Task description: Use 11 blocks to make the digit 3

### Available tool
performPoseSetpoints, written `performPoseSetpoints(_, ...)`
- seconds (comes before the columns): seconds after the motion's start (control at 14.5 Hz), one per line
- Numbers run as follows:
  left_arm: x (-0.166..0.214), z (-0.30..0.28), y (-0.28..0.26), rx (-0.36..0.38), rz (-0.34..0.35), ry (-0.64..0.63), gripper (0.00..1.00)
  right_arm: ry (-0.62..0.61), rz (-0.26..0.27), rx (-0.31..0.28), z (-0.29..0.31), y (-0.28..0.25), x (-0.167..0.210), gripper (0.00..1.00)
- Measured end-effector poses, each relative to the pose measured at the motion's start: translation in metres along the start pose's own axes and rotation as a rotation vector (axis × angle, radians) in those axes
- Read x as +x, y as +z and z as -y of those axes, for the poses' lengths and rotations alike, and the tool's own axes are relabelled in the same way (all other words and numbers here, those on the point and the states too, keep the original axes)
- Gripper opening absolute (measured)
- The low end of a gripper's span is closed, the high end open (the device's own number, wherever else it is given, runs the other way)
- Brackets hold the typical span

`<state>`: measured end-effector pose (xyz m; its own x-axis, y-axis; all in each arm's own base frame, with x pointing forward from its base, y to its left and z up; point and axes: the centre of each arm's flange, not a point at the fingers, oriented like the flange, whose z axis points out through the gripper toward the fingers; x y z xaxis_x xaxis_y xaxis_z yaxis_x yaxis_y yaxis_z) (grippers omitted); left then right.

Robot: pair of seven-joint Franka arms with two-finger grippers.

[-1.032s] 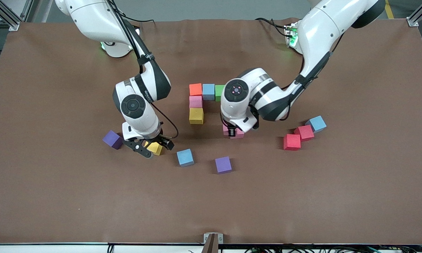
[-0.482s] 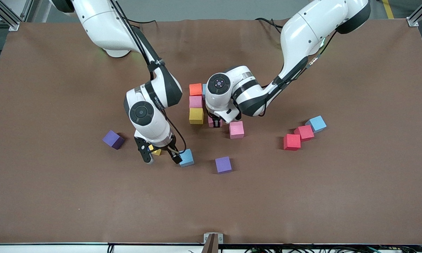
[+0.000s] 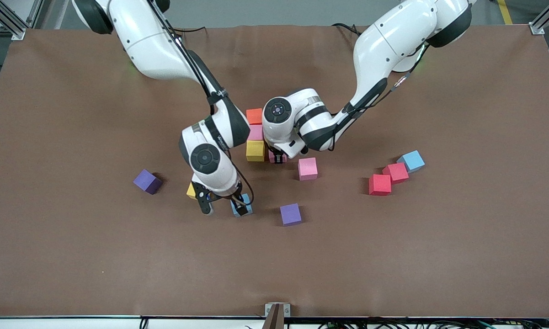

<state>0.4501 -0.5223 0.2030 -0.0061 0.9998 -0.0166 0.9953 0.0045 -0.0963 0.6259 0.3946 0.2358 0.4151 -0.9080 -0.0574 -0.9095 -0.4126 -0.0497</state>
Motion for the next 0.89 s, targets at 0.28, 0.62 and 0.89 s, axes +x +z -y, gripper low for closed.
performPoseSetpoints(0.28, -0.004, 0.007, 0.003, 0.001, 0.004, 0.011, 0.57, 0.009, -0.007, -0.004, 0.004, 0.018, -0.004, 0.96)
performPoseSetpoints(0.62, -0.007, 0.007, 0.005, -0.01, 0.024, 0.014, 0.57, 0.021, -0.006, -0.003, 0.005, 0.017, 0.003, 0.93)
performPoseSetpoints(0.89, -0.008, 0.005, 0.005, -0.024, 0.037, 0.012, 0.57, 0.049, 0.02, 0.006, 0.011, 0.006, 0.003, 1.0)
